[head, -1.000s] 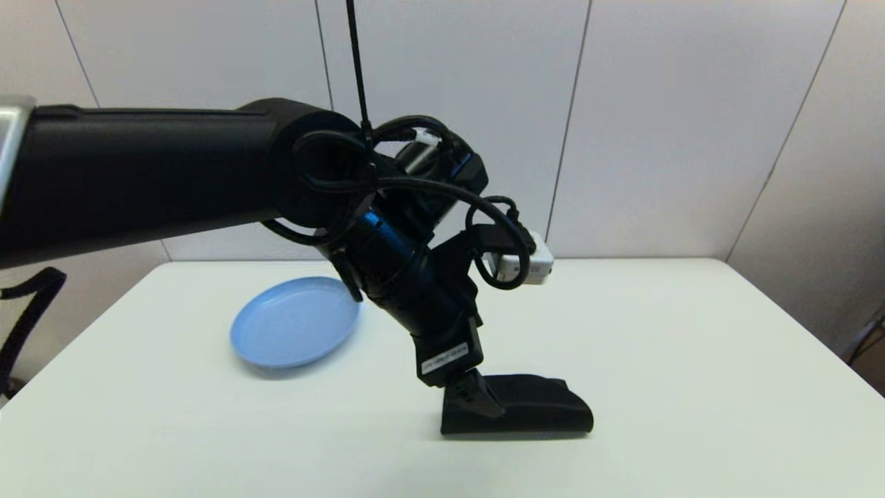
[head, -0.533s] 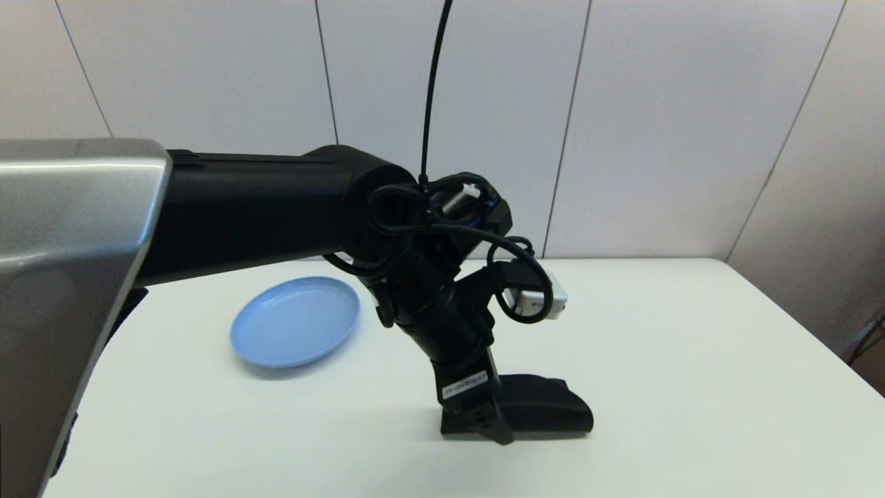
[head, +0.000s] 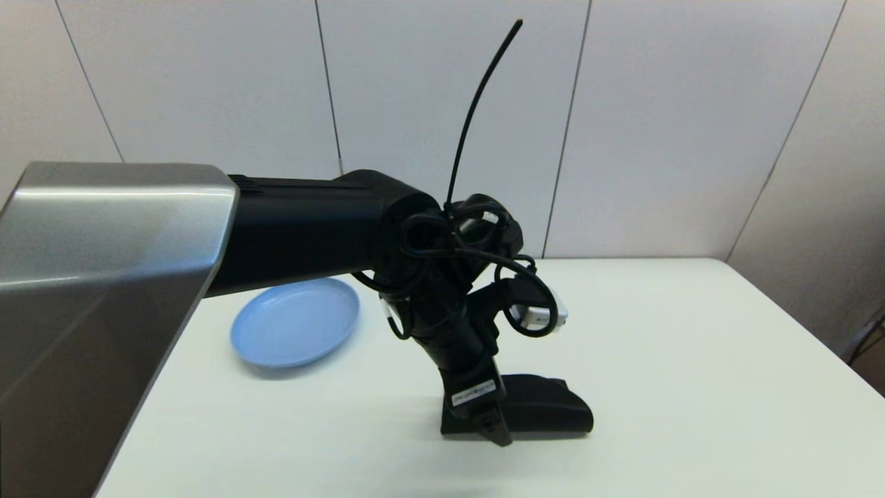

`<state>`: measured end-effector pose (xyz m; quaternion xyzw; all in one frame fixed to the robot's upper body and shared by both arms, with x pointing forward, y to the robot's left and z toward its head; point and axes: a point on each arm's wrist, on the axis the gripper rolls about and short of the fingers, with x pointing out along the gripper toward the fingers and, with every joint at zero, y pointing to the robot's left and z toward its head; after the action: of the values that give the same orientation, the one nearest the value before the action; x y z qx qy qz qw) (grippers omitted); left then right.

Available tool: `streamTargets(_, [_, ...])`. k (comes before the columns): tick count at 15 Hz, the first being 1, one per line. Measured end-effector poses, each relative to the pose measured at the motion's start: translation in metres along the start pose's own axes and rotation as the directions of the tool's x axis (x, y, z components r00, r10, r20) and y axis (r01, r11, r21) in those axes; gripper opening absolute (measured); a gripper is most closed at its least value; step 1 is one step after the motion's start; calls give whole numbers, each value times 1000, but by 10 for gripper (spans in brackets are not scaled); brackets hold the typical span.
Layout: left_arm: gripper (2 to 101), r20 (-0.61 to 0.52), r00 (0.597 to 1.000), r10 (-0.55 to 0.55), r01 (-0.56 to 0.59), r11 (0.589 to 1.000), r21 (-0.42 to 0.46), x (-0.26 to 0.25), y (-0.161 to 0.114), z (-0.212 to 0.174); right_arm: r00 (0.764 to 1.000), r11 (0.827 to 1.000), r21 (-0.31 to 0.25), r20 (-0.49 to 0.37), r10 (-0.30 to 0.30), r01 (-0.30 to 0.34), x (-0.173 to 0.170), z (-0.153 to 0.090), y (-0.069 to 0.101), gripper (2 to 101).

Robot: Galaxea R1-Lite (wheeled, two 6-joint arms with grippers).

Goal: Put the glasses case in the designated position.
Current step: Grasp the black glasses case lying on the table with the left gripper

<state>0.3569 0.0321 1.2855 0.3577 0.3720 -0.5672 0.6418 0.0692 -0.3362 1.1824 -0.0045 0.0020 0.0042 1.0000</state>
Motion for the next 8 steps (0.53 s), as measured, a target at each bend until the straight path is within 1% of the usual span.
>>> streamTargets(2, [978,-12,1000,24,-24,1000,-16,4,1,1,1000,1000,0,0,0,0,0,0,0,973])
streamTargets(8, [978,-37,999,8,-9,1000,-22,17,3,-1,1000,1000,0,0,0,0,0,0,0,973])
